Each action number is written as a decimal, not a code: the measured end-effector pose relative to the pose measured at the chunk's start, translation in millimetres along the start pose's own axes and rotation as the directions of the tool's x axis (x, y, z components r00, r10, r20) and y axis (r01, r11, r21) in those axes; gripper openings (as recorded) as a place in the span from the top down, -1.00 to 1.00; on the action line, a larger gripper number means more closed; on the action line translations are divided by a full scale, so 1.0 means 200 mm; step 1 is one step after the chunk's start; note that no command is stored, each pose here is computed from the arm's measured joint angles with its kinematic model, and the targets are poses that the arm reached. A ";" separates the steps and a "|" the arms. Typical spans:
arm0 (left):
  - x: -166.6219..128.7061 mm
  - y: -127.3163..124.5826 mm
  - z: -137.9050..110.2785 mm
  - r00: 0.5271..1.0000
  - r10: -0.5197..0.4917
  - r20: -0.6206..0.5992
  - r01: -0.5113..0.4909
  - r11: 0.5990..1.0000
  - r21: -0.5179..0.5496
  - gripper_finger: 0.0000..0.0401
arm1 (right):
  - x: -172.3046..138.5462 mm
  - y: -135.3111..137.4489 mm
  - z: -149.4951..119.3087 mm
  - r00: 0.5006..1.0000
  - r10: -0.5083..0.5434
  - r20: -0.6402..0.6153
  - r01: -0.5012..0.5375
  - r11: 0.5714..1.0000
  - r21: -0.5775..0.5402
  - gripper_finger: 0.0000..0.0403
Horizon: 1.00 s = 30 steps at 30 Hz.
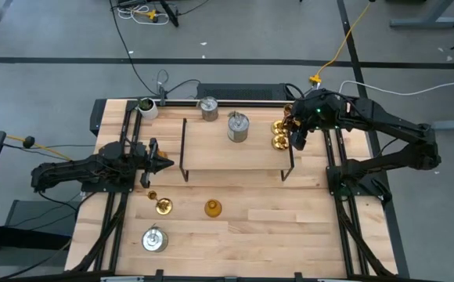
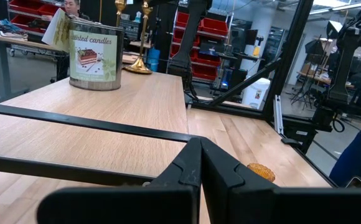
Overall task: Pick & Place candle stick holders
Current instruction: Put the right candle holder on the shelf aligned with the other candle holder
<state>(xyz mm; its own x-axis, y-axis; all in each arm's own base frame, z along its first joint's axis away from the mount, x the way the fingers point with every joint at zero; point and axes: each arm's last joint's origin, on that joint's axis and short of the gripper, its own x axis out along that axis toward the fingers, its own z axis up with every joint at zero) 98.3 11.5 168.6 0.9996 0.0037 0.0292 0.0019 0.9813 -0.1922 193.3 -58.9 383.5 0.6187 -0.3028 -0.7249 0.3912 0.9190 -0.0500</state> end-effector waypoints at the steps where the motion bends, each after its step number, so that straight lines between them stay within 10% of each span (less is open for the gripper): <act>1: 0.00 0.00 0.00 1.000 0.000 0.000 0.000 1.000 0.000 0.96 | 0.00 0.00 0.00 1.000 0.003 0.001 -0.003 1.000 0.000 0.25; 30: 0.00 0.00 0.00 1.000 0.000 0.000 0.000 1.000 0.000 0.96 | -0.03 -0.02 -0.01 1.000 -0.010 -0.012 0.010 1.000 0.002 0.25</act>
<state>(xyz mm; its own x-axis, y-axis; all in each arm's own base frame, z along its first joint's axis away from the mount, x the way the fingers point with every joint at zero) 98.3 11.5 168.6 0.9996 0.0037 0.0292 0.0019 0.9813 -0.1922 187.3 -61.5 386.5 0.6065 -0.3086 -0.7328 0.3988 0.9154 -0.0554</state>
